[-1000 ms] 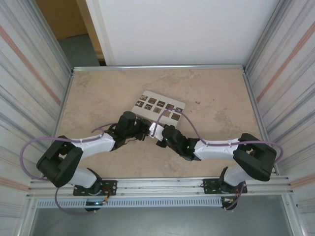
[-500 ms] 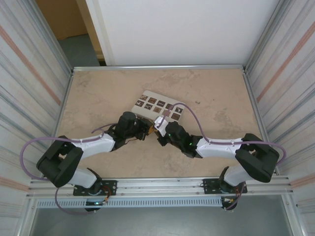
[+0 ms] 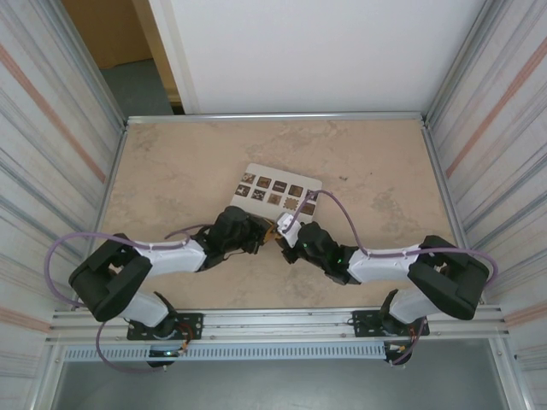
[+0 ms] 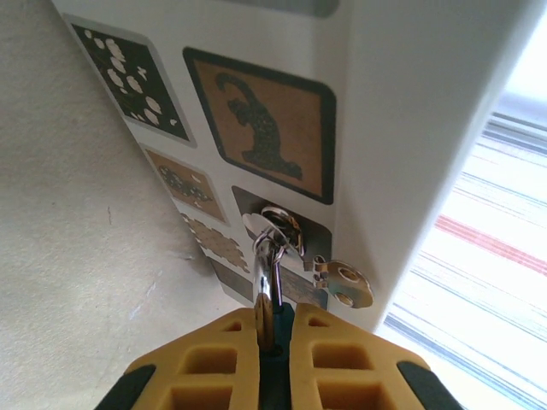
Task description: Unlock the padlock with the key
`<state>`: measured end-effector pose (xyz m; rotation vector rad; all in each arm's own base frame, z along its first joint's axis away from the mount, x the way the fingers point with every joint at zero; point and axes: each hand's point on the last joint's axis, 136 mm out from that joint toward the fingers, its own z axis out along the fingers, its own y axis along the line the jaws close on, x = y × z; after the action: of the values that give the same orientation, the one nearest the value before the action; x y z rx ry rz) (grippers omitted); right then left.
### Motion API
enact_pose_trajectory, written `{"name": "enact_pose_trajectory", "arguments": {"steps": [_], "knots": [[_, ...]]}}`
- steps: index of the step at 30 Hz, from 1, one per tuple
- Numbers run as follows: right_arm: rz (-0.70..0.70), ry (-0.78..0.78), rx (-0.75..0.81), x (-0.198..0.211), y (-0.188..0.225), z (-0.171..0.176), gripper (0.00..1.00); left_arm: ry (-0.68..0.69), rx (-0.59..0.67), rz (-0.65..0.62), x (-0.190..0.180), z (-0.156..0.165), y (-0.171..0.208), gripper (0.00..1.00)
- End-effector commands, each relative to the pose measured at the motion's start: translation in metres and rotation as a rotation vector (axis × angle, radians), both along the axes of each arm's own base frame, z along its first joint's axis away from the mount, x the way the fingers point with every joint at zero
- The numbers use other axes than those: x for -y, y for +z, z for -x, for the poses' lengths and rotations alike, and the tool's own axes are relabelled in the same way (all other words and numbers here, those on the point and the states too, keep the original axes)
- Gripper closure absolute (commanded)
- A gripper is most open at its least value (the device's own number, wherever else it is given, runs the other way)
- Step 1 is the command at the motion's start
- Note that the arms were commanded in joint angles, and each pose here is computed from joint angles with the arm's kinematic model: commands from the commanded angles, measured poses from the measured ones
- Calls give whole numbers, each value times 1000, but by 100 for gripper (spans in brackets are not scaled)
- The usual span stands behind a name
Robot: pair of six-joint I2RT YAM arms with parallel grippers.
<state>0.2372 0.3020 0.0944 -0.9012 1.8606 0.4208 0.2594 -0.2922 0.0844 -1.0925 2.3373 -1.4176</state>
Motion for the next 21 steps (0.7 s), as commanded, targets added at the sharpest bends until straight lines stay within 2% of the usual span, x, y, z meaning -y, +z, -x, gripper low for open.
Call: {"name": "enact_pose_trajectory", "arguments": {"steps": [1, 12, 21], "knots": [[25, -138, 8, 29, -9, -16, 100, -57, 32, 86, 22, 13, 20, 100], [27, -130, -22, 34, -21, -9, 100, -69, 1, 71, 31, 15, 2, 100], [43, -120, -30, 32, -25, -9, 100, -51, -18, 47, 24, 16, -9, 99]]}}
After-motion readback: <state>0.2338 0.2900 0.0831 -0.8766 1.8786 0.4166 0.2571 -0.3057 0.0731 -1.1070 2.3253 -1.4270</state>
